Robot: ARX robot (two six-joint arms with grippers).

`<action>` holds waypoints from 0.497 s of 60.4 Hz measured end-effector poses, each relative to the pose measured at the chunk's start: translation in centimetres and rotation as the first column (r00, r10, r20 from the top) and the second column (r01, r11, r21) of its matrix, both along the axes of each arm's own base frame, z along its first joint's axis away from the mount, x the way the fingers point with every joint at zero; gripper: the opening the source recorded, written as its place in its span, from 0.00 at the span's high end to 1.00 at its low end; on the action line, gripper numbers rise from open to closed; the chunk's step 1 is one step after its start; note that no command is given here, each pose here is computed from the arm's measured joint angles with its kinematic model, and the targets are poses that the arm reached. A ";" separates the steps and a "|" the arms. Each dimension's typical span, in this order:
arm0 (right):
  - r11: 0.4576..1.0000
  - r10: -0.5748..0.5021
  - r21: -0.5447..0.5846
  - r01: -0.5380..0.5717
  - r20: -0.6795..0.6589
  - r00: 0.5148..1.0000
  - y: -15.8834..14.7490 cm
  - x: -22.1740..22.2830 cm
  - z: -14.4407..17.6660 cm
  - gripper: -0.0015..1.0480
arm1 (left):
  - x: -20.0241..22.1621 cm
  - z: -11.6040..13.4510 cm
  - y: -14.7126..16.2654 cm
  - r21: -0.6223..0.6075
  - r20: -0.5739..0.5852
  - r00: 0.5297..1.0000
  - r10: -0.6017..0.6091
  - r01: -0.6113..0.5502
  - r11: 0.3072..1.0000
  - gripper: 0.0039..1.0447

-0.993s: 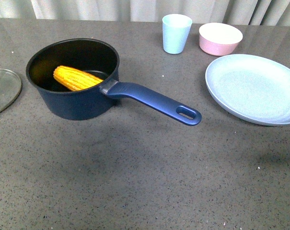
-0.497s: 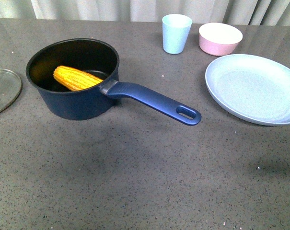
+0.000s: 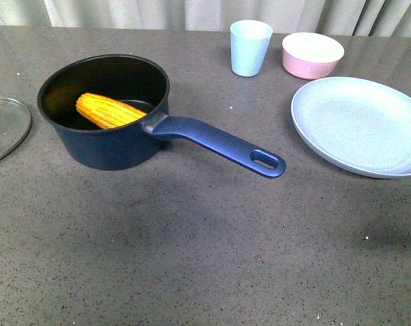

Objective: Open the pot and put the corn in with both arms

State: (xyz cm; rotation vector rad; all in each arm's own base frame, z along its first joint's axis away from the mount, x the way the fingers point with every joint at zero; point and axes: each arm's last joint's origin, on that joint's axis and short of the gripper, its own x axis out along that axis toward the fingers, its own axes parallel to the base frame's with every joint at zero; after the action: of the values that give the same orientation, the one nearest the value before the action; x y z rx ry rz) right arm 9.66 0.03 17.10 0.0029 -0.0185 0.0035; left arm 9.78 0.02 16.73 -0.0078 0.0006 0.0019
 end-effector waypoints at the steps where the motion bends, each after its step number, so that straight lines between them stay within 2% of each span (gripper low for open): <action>1: 1.000 0.000 0.000 0.000 0.000 1.000 0.0 0.0 0.0 0.17 | 0.0 0.0 0.0 0.000 0.000 1.000 0.000 0.000 1.000 0.08; 5: 1.000 0.000 0.000 0.000 0.000 1.000 0.0 0.0 0.0 0.07 | 0.0 0.0 0.0 0.000 0.000 1.000 0.000 0.000 1.000 0.08; 30: 1.000 0.000 0.000 0.000 0.000 1.000 0.0 0.0 0.0 0.09 | 0.0 0.0 0.0 0.000 0.000 1.000 0.000 0.000 1.000 0.08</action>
State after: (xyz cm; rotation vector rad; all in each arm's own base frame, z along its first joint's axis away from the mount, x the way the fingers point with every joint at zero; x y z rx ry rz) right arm 9.66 0.03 17.11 0.0029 -0.0189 0.0035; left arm 9.78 0.02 16.73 -0.0078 0.0006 0.0019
